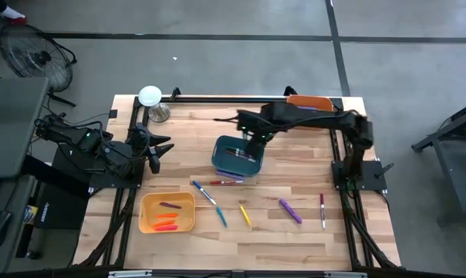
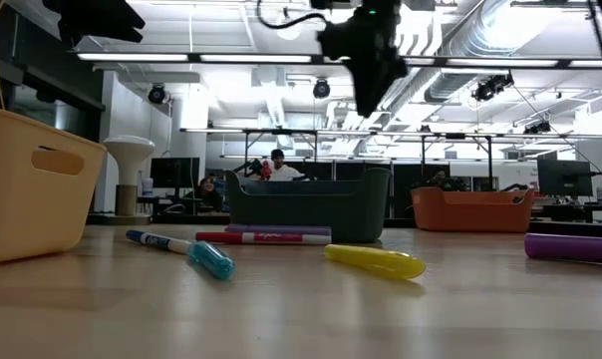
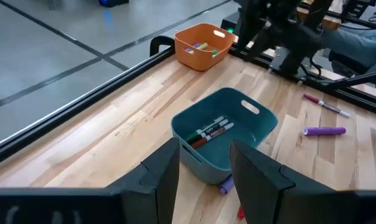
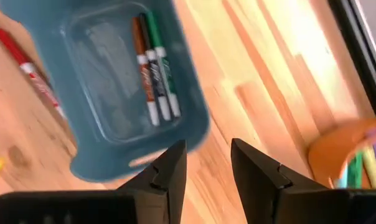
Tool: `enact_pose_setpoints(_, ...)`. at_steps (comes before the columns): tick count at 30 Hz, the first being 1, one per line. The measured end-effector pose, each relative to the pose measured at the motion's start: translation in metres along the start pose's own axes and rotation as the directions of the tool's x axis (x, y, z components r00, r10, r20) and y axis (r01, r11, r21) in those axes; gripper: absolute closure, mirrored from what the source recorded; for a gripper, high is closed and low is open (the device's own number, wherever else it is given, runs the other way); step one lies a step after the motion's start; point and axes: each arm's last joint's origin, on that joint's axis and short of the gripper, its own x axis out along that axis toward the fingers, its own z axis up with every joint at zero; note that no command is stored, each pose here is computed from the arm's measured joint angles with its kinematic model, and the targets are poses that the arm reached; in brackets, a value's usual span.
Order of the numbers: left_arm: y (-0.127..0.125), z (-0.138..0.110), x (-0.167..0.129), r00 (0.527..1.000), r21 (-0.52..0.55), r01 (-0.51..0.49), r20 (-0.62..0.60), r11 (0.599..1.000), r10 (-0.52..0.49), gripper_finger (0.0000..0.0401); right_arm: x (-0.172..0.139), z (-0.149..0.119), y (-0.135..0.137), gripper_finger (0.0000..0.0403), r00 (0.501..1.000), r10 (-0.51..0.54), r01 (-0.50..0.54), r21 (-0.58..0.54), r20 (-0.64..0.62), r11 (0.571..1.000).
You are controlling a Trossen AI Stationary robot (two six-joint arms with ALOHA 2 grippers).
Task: Pick & Place Markers
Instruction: Put the dark pink marker pen into the blue bin
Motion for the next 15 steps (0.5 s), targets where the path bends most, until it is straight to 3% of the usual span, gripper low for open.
enact_pose_setpoints(7,0.000,0.000,0.000,1.000,-0.001,0.000,-0.001,1.000,0.000,0.0264,-0.007,-0.057,-0.011,0.0289,1.000,0.006,0.000,0.236,-0.027,0.972)
enact_pose_setpoints(15,-0.001,0.000,0.000,1.000,0.009,0.015,-0.011,1.000,-0.015,0.0264,-0.025,-0.132,-0.008,0.0289,0.998,0.052,-0.031,0.508,-0.028,0.861)
